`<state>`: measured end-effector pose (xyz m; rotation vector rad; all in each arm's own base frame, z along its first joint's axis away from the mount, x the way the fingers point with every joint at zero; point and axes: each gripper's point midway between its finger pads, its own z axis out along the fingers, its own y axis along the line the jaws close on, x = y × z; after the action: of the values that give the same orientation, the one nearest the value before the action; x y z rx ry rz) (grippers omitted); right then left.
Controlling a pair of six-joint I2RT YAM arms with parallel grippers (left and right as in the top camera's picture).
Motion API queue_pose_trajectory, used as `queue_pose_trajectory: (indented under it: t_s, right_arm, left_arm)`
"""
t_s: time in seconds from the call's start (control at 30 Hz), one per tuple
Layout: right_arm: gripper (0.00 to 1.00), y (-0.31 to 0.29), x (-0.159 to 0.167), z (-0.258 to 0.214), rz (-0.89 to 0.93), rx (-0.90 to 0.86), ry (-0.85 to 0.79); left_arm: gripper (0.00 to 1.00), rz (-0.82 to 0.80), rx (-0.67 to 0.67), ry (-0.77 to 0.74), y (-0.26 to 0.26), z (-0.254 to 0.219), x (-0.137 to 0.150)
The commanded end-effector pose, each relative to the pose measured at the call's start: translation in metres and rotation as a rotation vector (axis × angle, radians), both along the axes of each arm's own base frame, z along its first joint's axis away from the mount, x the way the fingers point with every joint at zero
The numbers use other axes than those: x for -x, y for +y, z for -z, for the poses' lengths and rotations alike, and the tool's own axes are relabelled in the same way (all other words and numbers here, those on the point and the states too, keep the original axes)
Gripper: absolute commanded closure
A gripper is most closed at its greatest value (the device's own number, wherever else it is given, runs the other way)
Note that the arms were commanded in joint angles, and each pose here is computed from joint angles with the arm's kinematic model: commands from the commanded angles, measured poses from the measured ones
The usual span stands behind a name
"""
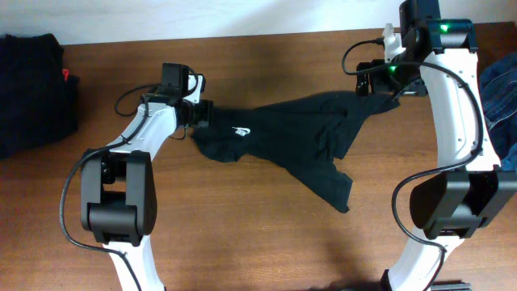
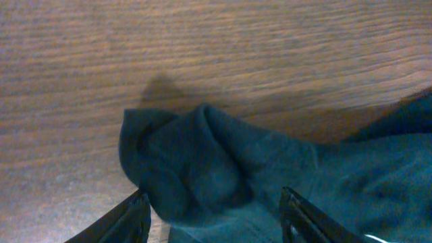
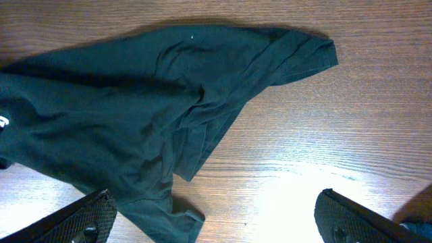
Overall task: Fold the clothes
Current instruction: 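Reach the left gripper to the shirt's left end and grasp it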
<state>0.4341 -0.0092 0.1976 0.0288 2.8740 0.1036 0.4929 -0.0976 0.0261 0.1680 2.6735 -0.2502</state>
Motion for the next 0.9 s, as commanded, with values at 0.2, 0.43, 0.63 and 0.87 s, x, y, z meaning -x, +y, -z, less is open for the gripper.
queue_pose_trajectory:
  t_s: [0.2, 0.43, 0.63, 0.87]
  right_arm:
    - [0.01, -0.002, 0.001, -0.007, 0.010, 0.011, -0.018]
    - [0.01, -0.002, 0.001, -0.007, 0.010, 0.011, -0.018]
    - [0.01, -0.002, 0.001, -0.007, 0.010, 0.011, -0.018]
    - [0.01, -0.002, 0.001, -0.007, 0.010, 0.011, -0.018]
  left_arm:
    - [0.21, -0.080, -0.084, 0.028, 0.016, 0.015, 0.006]
    - [0.06, -0.073, -0.078, 0.052, 0.013, 0.034, 0.007]
    - [0.56, -0.044, -0.015, 0.051, 0.001, 0.040, 0.004]
    - [0.99, -0.042, 0.003, -0.012, -0.003, 0.016, -0.015]
